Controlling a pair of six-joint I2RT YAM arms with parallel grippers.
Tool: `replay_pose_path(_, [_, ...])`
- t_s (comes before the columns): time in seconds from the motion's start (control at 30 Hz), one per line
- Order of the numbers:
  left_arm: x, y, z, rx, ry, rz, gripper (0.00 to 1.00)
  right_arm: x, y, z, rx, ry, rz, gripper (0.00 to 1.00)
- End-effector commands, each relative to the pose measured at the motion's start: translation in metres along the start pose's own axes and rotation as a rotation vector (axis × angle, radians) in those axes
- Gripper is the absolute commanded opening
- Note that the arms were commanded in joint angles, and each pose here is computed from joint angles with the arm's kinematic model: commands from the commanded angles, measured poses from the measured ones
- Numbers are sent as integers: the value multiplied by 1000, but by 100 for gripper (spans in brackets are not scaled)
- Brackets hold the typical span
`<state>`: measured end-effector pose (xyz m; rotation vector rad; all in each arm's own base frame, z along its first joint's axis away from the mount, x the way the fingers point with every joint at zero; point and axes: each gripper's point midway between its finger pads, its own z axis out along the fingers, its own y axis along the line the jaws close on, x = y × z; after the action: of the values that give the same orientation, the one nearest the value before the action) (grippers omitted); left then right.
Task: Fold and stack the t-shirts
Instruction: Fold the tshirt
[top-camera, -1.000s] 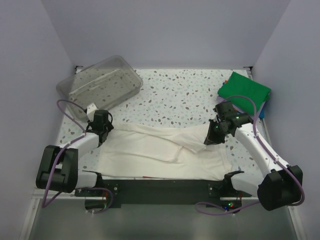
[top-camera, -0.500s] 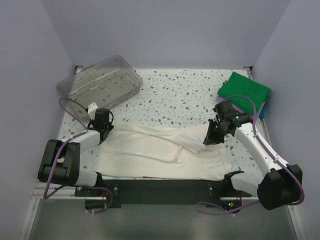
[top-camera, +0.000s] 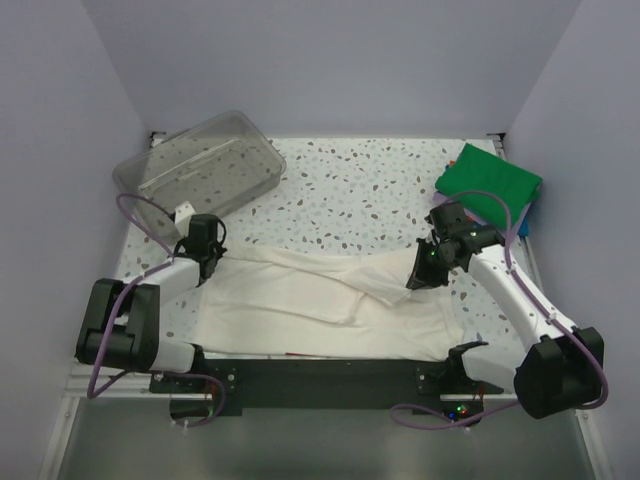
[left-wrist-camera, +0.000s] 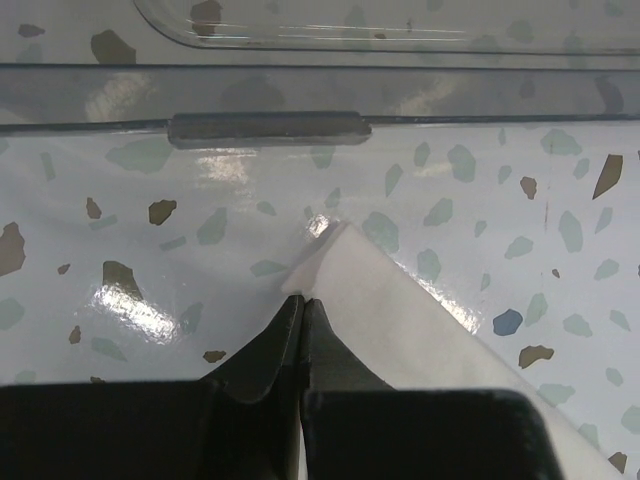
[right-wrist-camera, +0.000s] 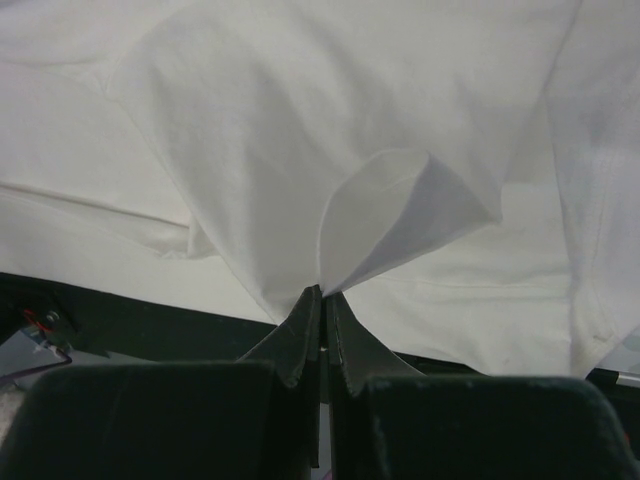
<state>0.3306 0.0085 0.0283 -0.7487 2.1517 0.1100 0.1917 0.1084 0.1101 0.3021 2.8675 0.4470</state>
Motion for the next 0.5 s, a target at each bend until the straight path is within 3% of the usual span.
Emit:
replay_pose_path(0.0, [-20,-7,3,5,-44,-9,0,-3,5,2,-24,-7,-6,0])
replay_pose_path(0.47, [-33,-3,-30,25,-44,-45,0,-5,9,-21,-16,-17,-13,0])
